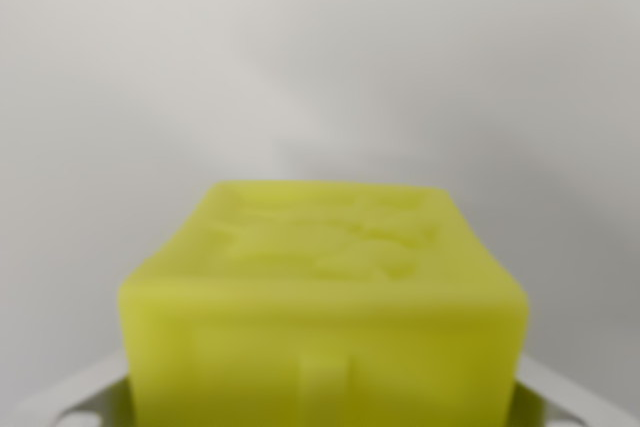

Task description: Pick yellow cube

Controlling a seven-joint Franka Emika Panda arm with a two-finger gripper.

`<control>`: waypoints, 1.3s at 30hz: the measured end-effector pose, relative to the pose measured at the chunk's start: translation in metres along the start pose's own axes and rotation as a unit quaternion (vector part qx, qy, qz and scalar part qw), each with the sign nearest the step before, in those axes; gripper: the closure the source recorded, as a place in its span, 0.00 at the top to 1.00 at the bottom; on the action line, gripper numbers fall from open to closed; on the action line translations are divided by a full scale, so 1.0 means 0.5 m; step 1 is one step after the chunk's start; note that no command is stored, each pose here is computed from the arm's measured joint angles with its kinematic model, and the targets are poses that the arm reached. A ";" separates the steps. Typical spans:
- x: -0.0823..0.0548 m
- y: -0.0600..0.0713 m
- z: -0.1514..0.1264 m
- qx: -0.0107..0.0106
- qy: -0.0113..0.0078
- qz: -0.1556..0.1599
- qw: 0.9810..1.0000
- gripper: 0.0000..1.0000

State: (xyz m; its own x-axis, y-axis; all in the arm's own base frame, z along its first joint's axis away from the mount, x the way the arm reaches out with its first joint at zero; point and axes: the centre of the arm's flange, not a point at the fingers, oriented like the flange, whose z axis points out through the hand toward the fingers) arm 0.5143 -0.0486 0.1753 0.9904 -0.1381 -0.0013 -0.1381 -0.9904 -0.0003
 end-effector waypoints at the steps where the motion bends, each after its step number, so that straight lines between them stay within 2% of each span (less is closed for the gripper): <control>1: 0.000 0.000 -0.005 0.000 0.000 0.000 1.000 0.00; 39: -0.001 0.000 -0.195 0.000 0.000 0.000 1.000 0.00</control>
State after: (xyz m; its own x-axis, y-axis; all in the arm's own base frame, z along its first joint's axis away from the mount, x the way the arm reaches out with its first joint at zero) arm 0.5142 -0.0485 0.2728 0.9904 -0.1380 -0.0020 -0.1380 -0.9904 -0.0006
